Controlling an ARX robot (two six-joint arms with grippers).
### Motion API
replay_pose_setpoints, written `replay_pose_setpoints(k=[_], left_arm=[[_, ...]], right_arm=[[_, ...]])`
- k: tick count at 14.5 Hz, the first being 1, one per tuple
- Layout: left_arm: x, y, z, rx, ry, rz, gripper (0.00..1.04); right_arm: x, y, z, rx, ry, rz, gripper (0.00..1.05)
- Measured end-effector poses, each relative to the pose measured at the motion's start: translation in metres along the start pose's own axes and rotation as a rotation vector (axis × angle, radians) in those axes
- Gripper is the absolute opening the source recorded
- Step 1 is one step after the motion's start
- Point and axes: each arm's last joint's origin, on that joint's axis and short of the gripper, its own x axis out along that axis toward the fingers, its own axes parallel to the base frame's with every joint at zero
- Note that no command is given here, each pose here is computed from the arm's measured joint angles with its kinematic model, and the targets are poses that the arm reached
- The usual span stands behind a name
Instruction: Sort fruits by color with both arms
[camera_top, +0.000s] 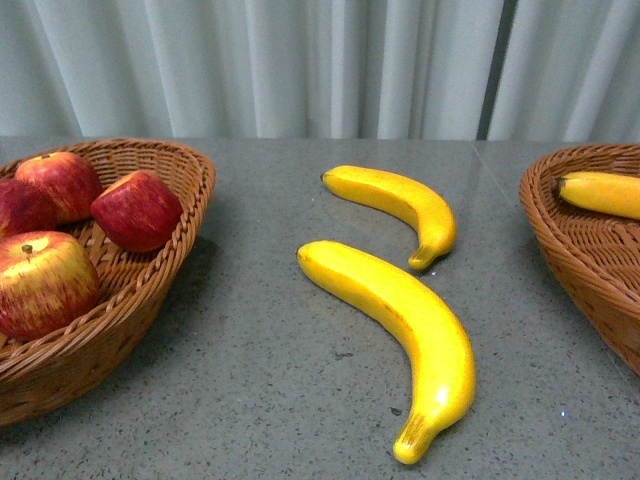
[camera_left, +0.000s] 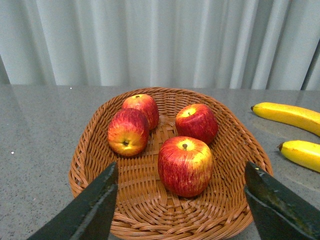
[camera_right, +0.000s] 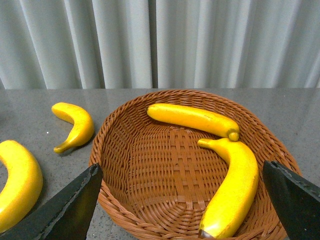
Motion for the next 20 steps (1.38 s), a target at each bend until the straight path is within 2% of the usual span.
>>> replay_pose_setpoints(k=[2,4,5,7,8,9,10,12,13,14,17,20], left_arm=[[0.000,0.000,0.000,0.000,0.000,0.000,0.97],[0.000,0.000,0.000,0.001,0.000,0.000,0.98],[0.000,0.000,0.000,0.001,0.000,0.000,0.98],[0.000,0.000,0.000,0.001,0.000,0.000,0.98],[0.000,0.000,0.000,0.001,0.000,0.000,0.98],[0.000,0.000,0.000,0.001,0.000,0.000,0.98],[0.000,0.000,0.000,0.001,0.000,0.000,0.98],[0.000,0.000,0.000,0.001,0.000,0.000,0.98],[0.000,0.000,0.000,0.001,0.000,0.000,0.98],[0.000,0.000,0.000,0.001,0.000,0.000,0.98],[0.000,0.000,0.000,0.001,0.000,0.000,0.98],[0.000,0.000,0.000,0.001,0.000,0.000,0.98]], right_arm=[[0.000,0.000,0.000,0.000,0.000,0.000,0.98],[0.001,0.000,0.002,0.000,-0.018,0.027,0.98],[0.011,0.004,0.014,-0.002,-0.070,0.125,0.98],[0.051,0.029,0.044,-0.007,-0.113,0.281,0.98],[0.081,0.045,0.064,-0.002,-0.132,0.334,0.98],[0.095,0.053,0.071,0.000,-0.123,0.347,0.98],[0.118,0.068,0.077,-0.002,-0.074,0.373,0.98],[0.171,0.119,0.066,-0.051,0.148,0.472,0.98],[0.196,0.160,0.061,-0.127,0.283,0.552,0.98],[0.202,0.175,0.060,-0.178,0.337,0.582,0.98],[0.202,0.184,0.037,-0.306,0.496,0.600,0.98],[0.202,0.183,0.029,-0.364,0.537,0.596,0.98]])
